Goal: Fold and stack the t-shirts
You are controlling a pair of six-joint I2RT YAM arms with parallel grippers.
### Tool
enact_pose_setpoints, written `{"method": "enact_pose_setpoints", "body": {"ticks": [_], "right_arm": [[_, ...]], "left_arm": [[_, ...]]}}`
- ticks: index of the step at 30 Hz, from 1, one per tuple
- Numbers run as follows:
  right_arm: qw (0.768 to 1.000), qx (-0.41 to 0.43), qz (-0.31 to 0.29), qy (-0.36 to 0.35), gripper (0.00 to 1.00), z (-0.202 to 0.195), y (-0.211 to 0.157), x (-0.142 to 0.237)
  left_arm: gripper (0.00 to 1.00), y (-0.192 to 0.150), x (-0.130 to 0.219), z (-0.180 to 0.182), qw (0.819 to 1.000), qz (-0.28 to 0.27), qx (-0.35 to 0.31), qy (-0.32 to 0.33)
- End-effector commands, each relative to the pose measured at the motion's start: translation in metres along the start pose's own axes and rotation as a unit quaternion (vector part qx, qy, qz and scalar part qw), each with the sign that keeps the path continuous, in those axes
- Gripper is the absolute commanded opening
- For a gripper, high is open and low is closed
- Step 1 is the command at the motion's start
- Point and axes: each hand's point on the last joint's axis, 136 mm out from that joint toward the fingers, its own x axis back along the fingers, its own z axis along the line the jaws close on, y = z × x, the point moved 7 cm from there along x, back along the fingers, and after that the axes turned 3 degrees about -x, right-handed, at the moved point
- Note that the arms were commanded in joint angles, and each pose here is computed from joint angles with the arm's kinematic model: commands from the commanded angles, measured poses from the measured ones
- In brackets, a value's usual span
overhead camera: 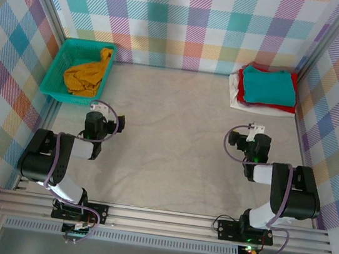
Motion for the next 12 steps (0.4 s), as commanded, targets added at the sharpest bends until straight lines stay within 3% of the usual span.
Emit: {"method": "enact_pose_setpoints", "body": {"ticks": [1, 8, 12], "right_arm": [[1.000, 0.001, -0.016, 0.020, 1.00, 0.004, 0.009, -0.002], [0.999, 0.000, -0.009, 0.034, 1.00, 0.006, 0.010, -0.004], [0.999, 0.001, -0.012, 0.033, 1.00, 0.006, 0.010, -0.003]], "left_arm": [[1.00, 0.002, -0.002, 0.002, 1.000, 0.002, -0.005, -0.004], [1.00, 0.002, -0.002, 0.002, 1.000, 0.001, -0.004, -0.004], [1.00, -0.005, 0.026, 0.007, 0.997, -0.073, 0.006, 0.007]]}}
